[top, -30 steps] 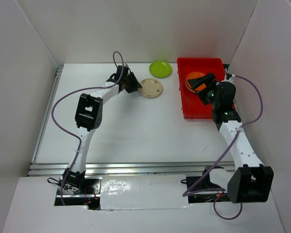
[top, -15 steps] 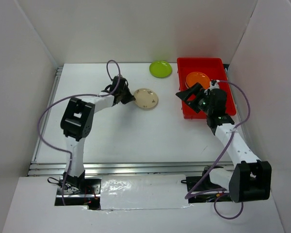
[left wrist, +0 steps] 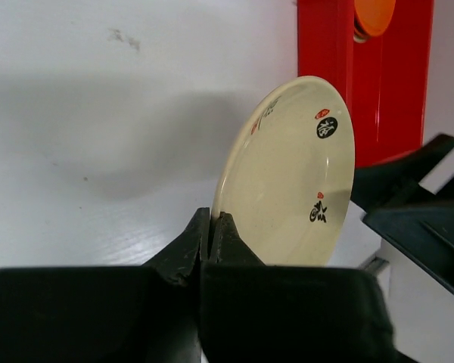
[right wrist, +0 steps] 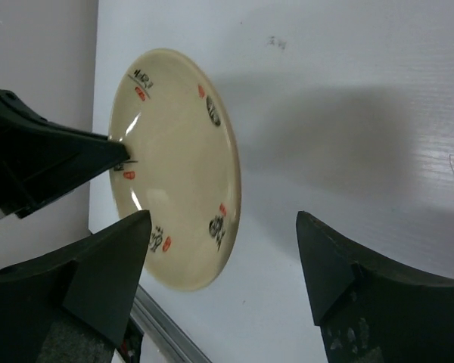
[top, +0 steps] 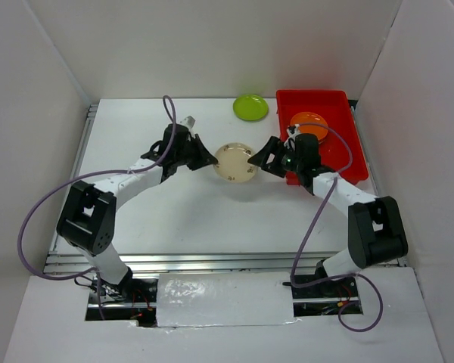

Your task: Place the plates into the plastic bin on the countertop

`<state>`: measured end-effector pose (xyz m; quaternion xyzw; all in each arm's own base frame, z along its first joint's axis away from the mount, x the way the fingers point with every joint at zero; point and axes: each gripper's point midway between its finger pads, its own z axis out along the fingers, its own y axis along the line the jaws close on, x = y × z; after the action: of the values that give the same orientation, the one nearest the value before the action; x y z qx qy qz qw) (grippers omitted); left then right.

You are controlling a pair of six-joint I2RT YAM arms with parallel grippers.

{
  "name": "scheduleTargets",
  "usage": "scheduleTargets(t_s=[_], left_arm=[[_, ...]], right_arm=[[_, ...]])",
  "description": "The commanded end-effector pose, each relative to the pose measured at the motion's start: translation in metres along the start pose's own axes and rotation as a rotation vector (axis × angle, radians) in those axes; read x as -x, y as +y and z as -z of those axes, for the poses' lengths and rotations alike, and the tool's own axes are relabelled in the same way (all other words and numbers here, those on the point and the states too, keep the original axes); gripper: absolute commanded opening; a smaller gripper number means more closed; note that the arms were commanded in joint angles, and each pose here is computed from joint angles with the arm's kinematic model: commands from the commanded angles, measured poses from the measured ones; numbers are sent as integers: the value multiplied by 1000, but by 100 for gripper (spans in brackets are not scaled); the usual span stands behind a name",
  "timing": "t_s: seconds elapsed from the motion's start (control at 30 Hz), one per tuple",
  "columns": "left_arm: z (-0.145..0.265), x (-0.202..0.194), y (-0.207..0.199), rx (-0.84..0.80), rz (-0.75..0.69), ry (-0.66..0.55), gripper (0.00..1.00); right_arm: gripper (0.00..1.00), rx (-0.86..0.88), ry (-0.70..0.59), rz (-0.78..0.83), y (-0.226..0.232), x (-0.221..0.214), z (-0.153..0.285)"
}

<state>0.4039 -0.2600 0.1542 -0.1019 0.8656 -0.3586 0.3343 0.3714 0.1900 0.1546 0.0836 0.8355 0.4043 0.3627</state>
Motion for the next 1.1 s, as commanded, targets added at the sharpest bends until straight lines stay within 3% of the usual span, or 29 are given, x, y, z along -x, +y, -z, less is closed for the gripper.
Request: scheduleTargets(t_s=[0.0, 0.03, 0.1, 0.13, 0.17, 0.2, 0.23, 0.27, 0.3, 0.37, 0.4, 0.47, 0.5, 0.57, 0.6, 0.67, 0.7, 0.9, 1.07], left_arm=[[9, -4, -36, -150, -33, 29, 0], [10, -4, -38, -158, -34, 29, 0], [12, -4, -38, -158, -31, 27, 0], [13, -4, -39, -158, -32, 24, 0], [13, -4, -39, -160, -30, 25, 0], [13, -2, -40, -163, -33, 22, 0], [14, -1, -40, -159, -34, 17, 32], [13, 1, -36, -130, -26, 12, 78], [12, 2, -31, -92, -21, 3, 99], [16, 11, -12, 59, -19, -51, 99], [19, 16, -12, 97, -22, -77, 99], [27, 23, -4, 161, -8, -125, 99], [33, 21, -4, 158, -9, -133, 99], [37, 22, -4, 154, -13, -145, 99], [39, 20, -3, 155, -16, -144, 99], [40, 18, 1, 173, -31, -143, 99], [39, 17, 2, 179, -40, -137, 99], [22, 2, 14, 196, -83, -62, 99], [7, -11, 26, 209, -104, -19, 99]], right_arm=[[83, 64, 0, 36, 8, -2, -11], [79, 75, 6, 36, 8, -5, -12], [55, 96, 1, 25, 11, -6, -11], [26, 99, -2, 23, 11, -6, -11], [9, 97, -9, 16, 13, -5, -11], [0, 87, -11, 13, 11, -5, -11], [0, 65, -28, 4, 10, -1, -11], [0, 46, -56, -7, 9, 6, -8], [0, 10, -93, -33, 3, 14, -7], [0, -118, -197, -171, -21, 35, 0], [0, -230, -322, -240, -51, 63, 11], [0, -336, -437, -374, -87, 91, 19], [0, -389, -540, -423, -104, 126, 32], [0, -449, -554, -498, -138, 142, 26], [0, -445, -605, -494, -136, 170, 27], [0, -548, -600, -509, -168, 178, 20], [0, -531, -627, -493, -162, 201, 19], [0, -552, -632, -520, -200, 230, 8], [0, -599, -608, -551, -230, 227, 3]])
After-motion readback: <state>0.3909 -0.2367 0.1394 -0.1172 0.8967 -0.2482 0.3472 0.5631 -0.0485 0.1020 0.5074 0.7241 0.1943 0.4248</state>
